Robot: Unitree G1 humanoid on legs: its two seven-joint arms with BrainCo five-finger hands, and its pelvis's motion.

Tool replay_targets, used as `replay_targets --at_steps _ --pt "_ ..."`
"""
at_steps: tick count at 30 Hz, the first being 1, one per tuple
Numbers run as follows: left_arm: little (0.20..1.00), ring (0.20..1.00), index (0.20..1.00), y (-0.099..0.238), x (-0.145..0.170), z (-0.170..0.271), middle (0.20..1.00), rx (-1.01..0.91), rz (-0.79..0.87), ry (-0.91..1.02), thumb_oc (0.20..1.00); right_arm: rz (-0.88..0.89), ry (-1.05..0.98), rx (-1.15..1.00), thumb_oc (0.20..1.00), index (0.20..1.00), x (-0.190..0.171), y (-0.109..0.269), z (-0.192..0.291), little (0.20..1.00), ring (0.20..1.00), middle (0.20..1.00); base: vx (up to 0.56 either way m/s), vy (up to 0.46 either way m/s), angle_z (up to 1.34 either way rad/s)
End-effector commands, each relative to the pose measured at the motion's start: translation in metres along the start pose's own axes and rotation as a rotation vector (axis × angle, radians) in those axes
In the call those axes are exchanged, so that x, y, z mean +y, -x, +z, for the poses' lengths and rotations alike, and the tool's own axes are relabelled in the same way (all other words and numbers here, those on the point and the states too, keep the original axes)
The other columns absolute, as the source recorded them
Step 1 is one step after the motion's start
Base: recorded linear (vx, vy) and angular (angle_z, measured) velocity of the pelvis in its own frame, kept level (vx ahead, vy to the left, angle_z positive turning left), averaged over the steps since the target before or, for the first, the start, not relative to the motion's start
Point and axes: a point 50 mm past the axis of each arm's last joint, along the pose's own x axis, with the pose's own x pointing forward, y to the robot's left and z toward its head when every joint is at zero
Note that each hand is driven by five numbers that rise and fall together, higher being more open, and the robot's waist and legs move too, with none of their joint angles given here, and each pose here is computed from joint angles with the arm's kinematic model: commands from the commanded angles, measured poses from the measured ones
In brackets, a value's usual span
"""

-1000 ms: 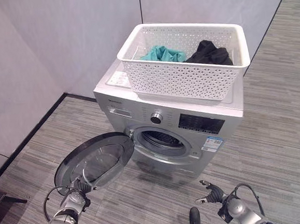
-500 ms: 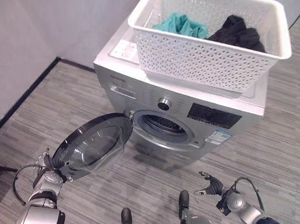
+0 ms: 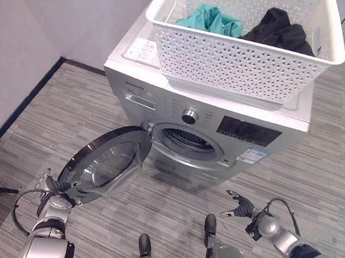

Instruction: Grab the laundry basket,head to the washer,open it,put in the laundry and shut it.

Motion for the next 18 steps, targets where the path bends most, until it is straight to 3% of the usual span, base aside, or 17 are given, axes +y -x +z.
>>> replay_targets --at_steps 1,4,5,7,10,13,14,18 --pt "1.000 1.000 1.000 -0.008 0.038 -0.009 1.000 -0.008 0.212 0.003 1.000 0.015 -0.065 -0.061 1.000 1.000 0.020 0.002 0.008 1.000 1.000 1.000 0.04 -0.004 0.00" --pt "1.000 1.000 1.000 -0.005 0.040 -0.006 1.000 -0.043 0.276 0.073 1.000 0.009 -0.072 -0.036 1.000 1.000 0.024 0.003 0.002 1.000 1.000 1.000 0.00 0.000 0.00" --pt "1.000 1.000 1.000 0.012 0.033 0.005 1.000 -0.186 0.312 0.221 1.000 -0.020 -0.099 0.039 1.000 1.000 0.025 0.008 -0.016 1.000 1.000 1.000 0.04 0.027 -0.01" --pt "1.000 1.000 1.000 0.040 0.020 0.007 1.000 -0.306 0.264 0.328 1.000 -0.039 -0.128 0.123 1.000 1.000 0.025 0.015 -0.036 1.000 1.000 1.000 0.07 0.046 -0.03" --pt "1.000 1.000 1.000 0.084 0.010 0.007 1.000 -0.511 0.170 0.233 1.000 -0.065 -0.247 0.269 1.000 1.000 0.030 0.029 -0.068 1.000 1.000 1.000 0.07 0.063 0.00" --pt "1.000 1.000 1.000 0.126 -0.005 0.013 1.000 -0.649 -0.053 0.269 1.000 -0.153 -0.458 0.410 1.000 1.000 0.035 0.045 -0.097 1.000 1.000 1.000 0.02 0.037 -0.04" --pt "1.000 1.000 1.000 0.126 -0.005 0.013 1.000 -0.649 -0.054 0.270 1.000 -0.153 -0.458 0.410 1.000 1.000 0.035 0.045 -0.097 1.000 1.000 1.000 0.00 0.000 0.00" --pt "1.000 1.000 1.000 0.158 -0.043 0.000 1.000 -0.551 -0.420 0.440 1.000 -0.299 -0.709 0.545 1.000 1.000 0.031 0.060 -0.123 1.000 1.000 1.000 0.00 0.032 -0.03"
